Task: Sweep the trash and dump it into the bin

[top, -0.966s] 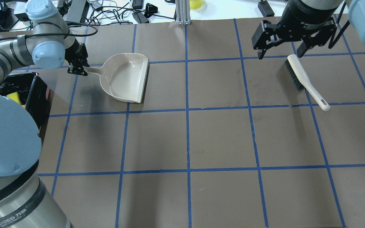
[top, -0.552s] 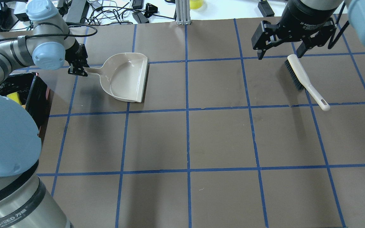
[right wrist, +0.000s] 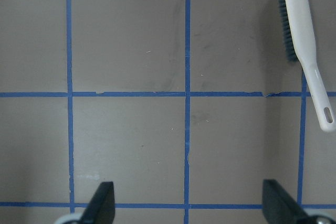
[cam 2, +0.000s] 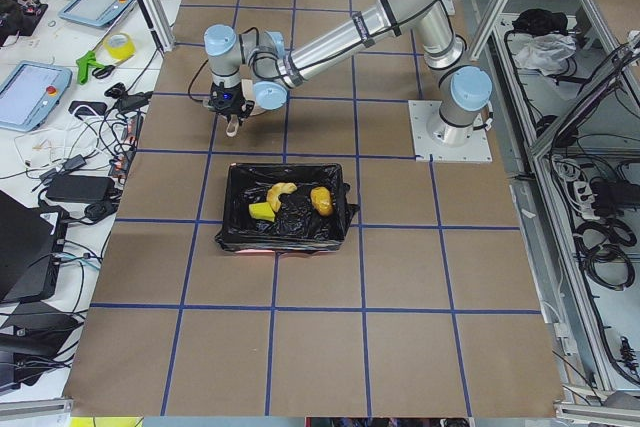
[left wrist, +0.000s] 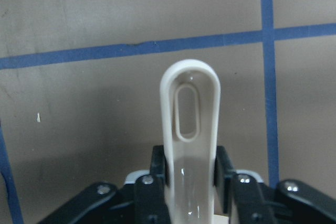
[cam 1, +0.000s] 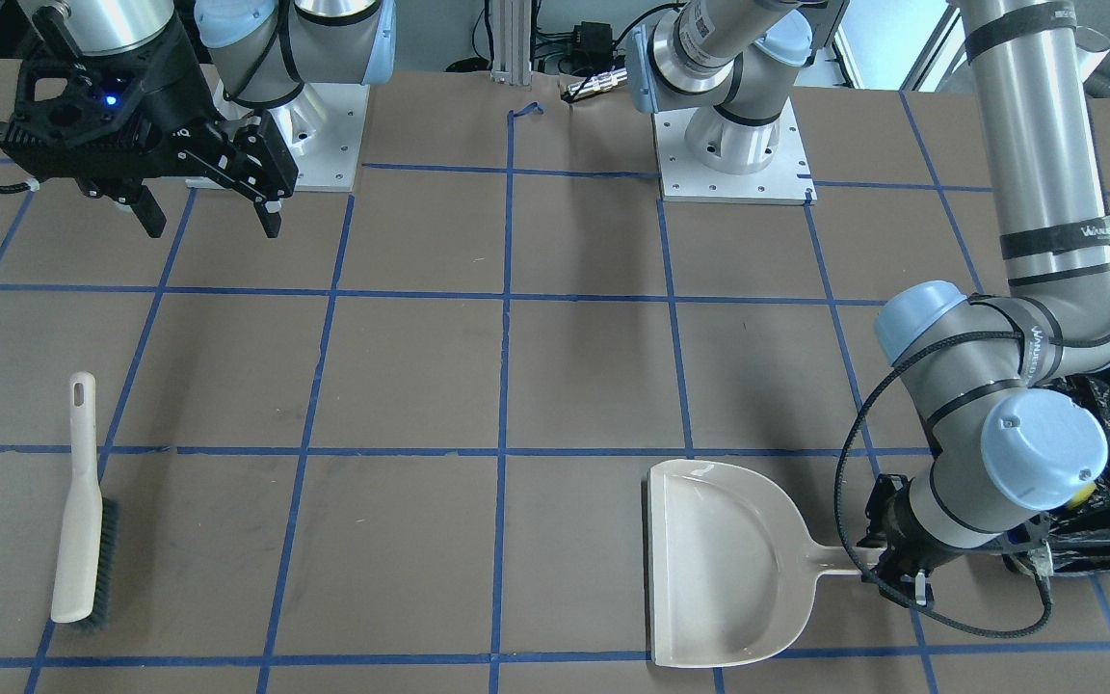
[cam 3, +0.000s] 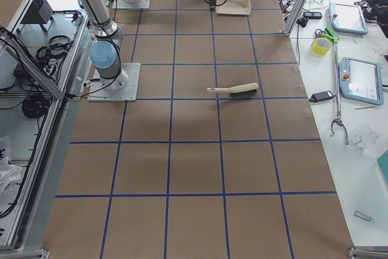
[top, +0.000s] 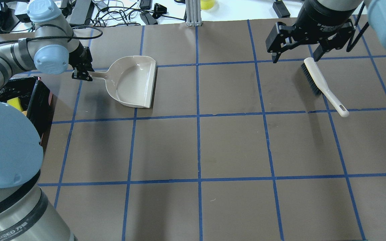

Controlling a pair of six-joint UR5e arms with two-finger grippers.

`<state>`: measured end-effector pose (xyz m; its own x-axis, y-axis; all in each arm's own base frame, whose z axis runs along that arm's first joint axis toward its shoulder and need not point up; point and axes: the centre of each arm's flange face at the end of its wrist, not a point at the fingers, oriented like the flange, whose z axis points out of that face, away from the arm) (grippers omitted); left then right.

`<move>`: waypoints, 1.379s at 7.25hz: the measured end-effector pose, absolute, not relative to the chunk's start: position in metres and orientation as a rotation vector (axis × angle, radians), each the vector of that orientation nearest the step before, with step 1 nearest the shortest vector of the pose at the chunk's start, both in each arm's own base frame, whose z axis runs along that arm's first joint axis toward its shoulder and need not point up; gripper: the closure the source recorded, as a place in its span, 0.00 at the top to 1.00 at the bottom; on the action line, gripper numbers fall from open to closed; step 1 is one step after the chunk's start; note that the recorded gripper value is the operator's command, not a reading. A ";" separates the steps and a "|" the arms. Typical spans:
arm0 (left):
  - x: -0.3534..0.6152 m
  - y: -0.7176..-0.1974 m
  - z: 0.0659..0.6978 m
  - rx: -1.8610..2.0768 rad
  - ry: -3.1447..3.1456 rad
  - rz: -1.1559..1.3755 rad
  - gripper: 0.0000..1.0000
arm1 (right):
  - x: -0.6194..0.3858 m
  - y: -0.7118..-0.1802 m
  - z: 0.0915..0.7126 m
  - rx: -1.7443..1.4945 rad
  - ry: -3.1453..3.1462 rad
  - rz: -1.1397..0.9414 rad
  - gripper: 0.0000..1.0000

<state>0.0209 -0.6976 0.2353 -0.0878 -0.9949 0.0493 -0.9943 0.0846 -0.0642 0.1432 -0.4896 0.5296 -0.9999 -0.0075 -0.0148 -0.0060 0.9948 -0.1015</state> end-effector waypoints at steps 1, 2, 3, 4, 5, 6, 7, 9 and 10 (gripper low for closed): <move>0.020 -0.695 0.235 -2.115 2.308 -0.124 0.81 | 0.143 -0.490 0.530 -0.010 3.122 -0.159 0.99; 0.020 -0.694 0.238 -2.117 2.311 -0.136 0.81 | 0.143 -0.490 0.530 -0.011 3.122 -0.159 0.99; 0.020 -0.694 0.245 -2.122 2.321 -0.166 0.81 | 0.143 -0.490 0.530 -0.011 3.122 -0.159 0.99; 0.020 -0.693 0.258 -2.123 2.336 -0.202 0.81 | 0.143 -0.490 0.530 -0.011 3.122 -0.159 0.99; 0.019 -0.692 0.274 -2.116 2.354 -0.237 0.73 | 0.143 -0.490 0.530 -0.019 3.123 -0.159 0.99; 0.017 -0.689 0.293 -2.072 2.399 -0.266 0.75 | 0.143 -0.490 0.530 -0.034 3.123 -0.159 0.99; 0.013 -0.683 0.314 -1.979 2.474 -0.283 0.82 | 0.143 -0.490 0.530 -0.045 3.123 -0.159 0.99; 0.002 -0.665 0.358 -1.726 2.645 -0.297 0.95 | 0.143 -0.490 0.529 -0.053 3.123 -0.159 0.99; -0.009 -0.653 0.380 -1.545 2.743 -0.290 0.97 | 0.143 -0.490 0.529 -0.053 3.123 -0.158 0.99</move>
